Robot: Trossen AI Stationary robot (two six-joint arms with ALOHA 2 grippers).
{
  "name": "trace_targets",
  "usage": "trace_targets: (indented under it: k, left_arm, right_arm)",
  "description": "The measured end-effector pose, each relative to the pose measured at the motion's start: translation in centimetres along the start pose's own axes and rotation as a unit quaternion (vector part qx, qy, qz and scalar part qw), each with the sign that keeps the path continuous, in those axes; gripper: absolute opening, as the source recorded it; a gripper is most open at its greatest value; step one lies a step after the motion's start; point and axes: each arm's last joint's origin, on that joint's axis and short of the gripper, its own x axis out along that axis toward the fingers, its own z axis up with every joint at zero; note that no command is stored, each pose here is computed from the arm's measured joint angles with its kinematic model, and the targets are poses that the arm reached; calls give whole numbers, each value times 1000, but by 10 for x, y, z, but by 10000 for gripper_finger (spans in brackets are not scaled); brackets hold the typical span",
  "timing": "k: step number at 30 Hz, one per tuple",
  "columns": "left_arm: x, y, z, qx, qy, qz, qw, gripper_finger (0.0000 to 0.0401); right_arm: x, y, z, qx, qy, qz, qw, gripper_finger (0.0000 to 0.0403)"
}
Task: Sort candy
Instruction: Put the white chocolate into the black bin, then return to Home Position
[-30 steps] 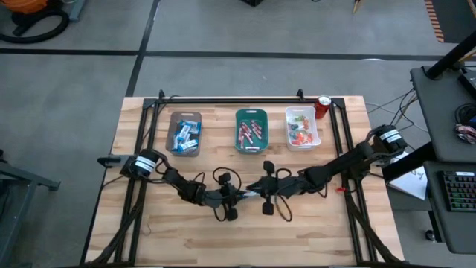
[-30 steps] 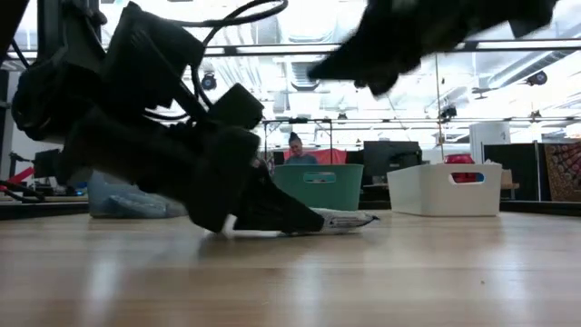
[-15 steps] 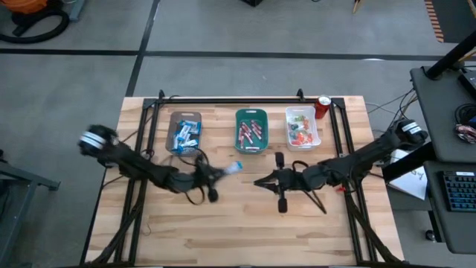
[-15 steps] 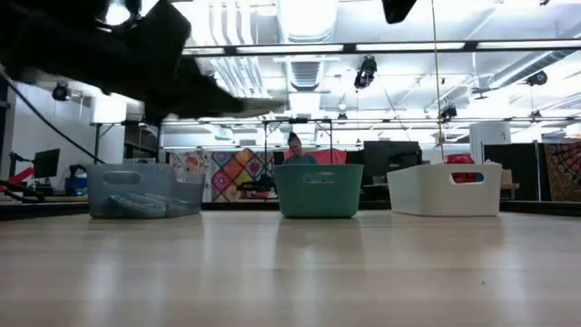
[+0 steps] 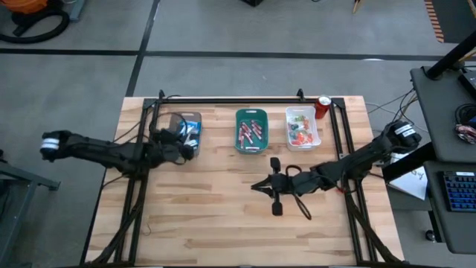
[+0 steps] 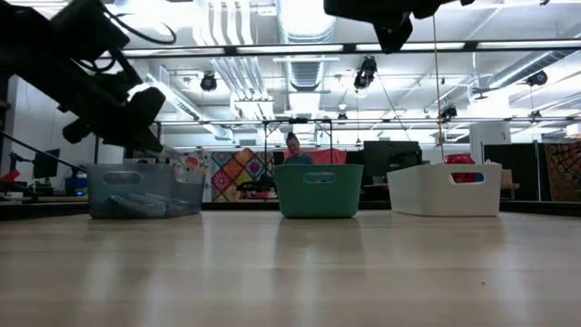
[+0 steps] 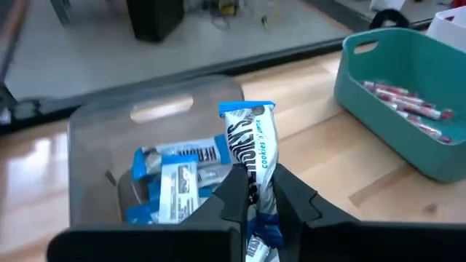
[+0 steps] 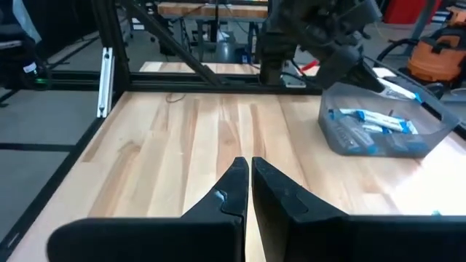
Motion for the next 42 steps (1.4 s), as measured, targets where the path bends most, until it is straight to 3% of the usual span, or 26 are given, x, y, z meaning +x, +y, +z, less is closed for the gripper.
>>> trace_targets:
  k: [5,16,27,29,33,38,42]
  left_arm:
    - [9,8,5,-15,32,-1,999,19]
    - [10,8,6,-14,32,2,999,50]
    - [9,7,6,-17,48,-23,998,127]
    - [5,3,9,3,48,-48,998,136]
    - [-19,-16,27,62,8,-152,986,140]
    - [-57,-27,45,161,-55,-262,950,125]
    - [-73,-18,43,189,-84,-313,927,105]
  right_arm:
    - [4,1,-3,9,6,-1,1000,13]
    - [4,1,-4,12,10,-2,1000,13]
    - [3,0,-5,-39,-3,0,999,13]
    - [2,-1,-8,-52,1,-1,999,13]
    - [-1,-8,-14,-58,9,-8,998,13]
    - [-11,-29,-24,-62,0,-32,998,13]
    - [-29,-49,-36,-59,-19,-53,997,13]
